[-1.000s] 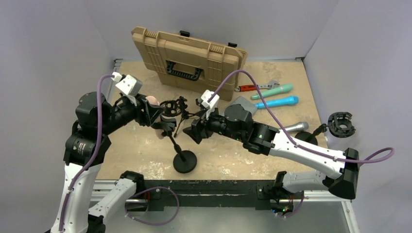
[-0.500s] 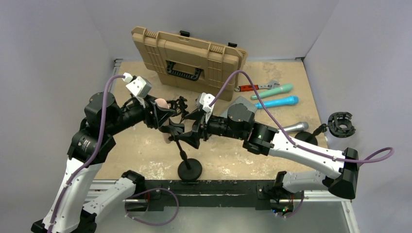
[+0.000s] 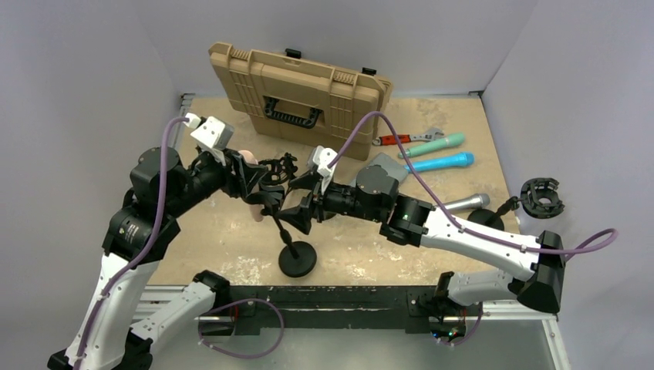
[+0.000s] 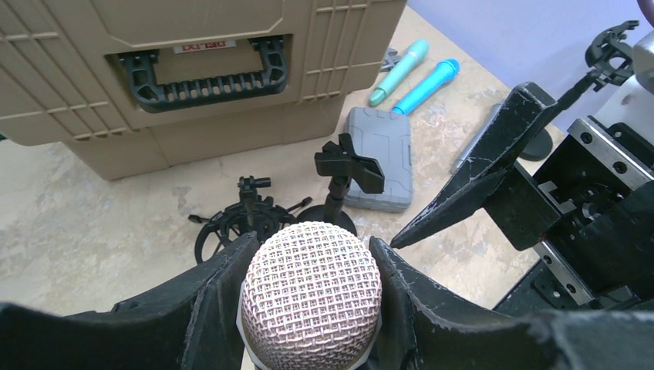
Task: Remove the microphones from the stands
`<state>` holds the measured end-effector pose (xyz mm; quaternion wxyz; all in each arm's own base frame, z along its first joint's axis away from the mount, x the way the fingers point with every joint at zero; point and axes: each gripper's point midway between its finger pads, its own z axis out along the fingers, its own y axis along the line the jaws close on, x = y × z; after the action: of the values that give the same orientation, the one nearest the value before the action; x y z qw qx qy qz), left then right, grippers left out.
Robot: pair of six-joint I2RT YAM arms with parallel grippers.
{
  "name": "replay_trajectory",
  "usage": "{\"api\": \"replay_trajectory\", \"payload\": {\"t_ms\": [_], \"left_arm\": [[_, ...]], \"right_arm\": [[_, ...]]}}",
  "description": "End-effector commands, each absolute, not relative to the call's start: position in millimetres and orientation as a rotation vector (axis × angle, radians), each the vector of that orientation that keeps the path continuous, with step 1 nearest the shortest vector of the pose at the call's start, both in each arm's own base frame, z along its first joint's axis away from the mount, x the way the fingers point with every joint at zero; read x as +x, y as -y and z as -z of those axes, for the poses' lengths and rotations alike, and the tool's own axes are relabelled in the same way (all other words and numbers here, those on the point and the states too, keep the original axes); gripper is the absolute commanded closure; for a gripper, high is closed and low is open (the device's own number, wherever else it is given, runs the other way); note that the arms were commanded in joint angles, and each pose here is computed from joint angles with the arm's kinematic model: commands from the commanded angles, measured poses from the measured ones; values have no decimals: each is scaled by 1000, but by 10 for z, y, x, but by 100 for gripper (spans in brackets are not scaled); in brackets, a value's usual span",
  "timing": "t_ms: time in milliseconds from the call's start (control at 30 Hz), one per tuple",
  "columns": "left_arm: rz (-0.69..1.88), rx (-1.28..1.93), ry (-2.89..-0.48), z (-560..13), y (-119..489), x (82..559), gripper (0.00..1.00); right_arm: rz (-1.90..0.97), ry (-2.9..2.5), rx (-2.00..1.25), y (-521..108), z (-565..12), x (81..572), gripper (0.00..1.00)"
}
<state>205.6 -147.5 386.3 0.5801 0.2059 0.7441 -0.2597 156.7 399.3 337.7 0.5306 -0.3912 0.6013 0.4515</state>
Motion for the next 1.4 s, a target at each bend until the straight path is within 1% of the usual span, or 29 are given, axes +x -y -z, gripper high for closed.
{"api": "replay_trajectory", "payload": {"t_ms": [0, 167, 367, 533, 833, 900, 1000, 1067, 1100, 1367], "left_arm": [[550, 447, -1569, -4272, 1403, 2095, 100], [466, 478, -1605, -4128, 1428, 2195, 100], [470, 512, -1631, -3997, 1556, 2186, 100], [425, 516, -1636, -3986, 1587, 2218, 100], [432, 535, -1637, -3982, 1703, 2207, 100], [434, 535, -1635, -3994, 1715, 2197, 100], [443, 532, -1631, -4019, 1716, 2176, 100], [447, 527, -1633, -4032, 1709, 2165, 100], [447, 522, -1636, -4041, 1698, 2160, 100], [419, 404, -1684, -4235, 1499, 2130, 100]], "right_arm": [[-1112, -1364, -886, -4077, -3652, 1595, 19], [-1075, -1396, -869, -4151, -3587, 1704, 19], [-973, -1477, -800, -4154, -3445, 1928, 20], [-1011, -1440, -819, -4190, -3520, 1852, 21], [-1008, -1486, -822, -4299, -3360, 1833, 31], [-1007, -1482, -820, -4303, -3353, 1833, 40], [-997, -1483, -816, -4295, -3315, 1847, 67], [-990, -1477, -822, -4288, -3283, 1849, 99], [-989, -1475, -828, -4284, -3264, 1843, 100], [-901, -1525, -859, -4220, -2993, 1909, 100]]}}
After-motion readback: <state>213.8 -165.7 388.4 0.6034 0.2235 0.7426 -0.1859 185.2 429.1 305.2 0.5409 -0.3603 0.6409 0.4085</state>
